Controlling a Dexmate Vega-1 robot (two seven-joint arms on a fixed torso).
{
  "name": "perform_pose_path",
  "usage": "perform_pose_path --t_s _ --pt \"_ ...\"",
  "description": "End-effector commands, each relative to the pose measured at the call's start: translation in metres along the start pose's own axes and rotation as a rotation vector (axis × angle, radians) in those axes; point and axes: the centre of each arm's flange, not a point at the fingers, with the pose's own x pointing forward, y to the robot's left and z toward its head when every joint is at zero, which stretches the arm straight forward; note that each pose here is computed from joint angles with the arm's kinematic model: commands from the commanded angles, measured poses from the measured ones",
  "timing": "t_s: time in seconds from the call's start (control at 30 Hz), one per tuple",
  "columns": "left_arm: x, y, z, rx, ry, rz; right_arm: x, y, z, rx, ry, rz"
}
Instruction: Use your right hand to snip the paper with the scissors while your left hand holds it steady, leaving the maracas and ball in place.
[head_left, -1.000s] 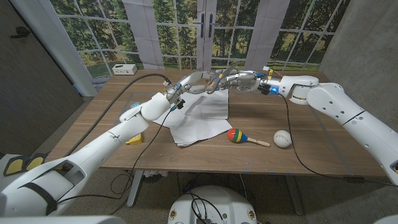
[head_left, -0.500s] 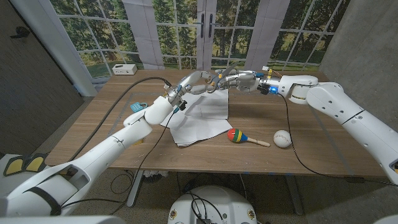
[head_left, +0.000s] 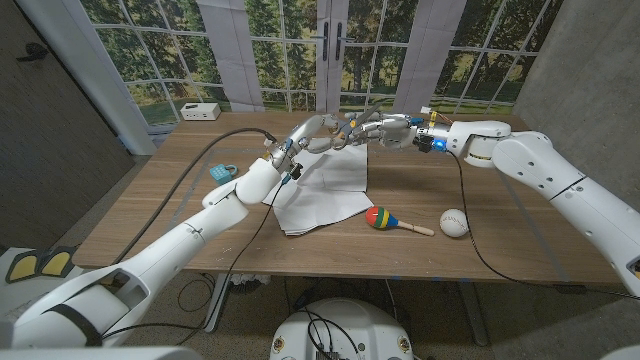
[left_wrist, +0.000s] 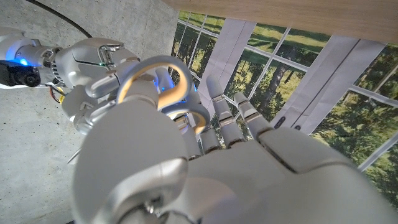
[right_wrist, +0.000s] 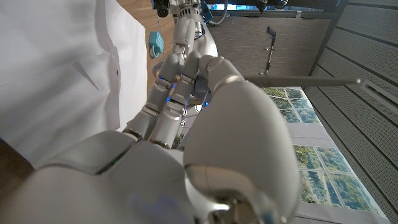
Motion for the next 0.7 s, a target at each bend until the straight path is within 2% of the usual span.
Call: perform_pose_path --t_s 0.03,0.7 --pt "-0.0017 -0.0031 -0.0015 -0.048 0.005 0.012 -0.0032 0.0005 -0.0005 0.003 0.002 -0.009" --pt "0.0008 -0.0025 -0.0016 -0.086 0.005 -0.010 -0.0028 -0.0008 -0.0041 0.047 -0.004 0.015"
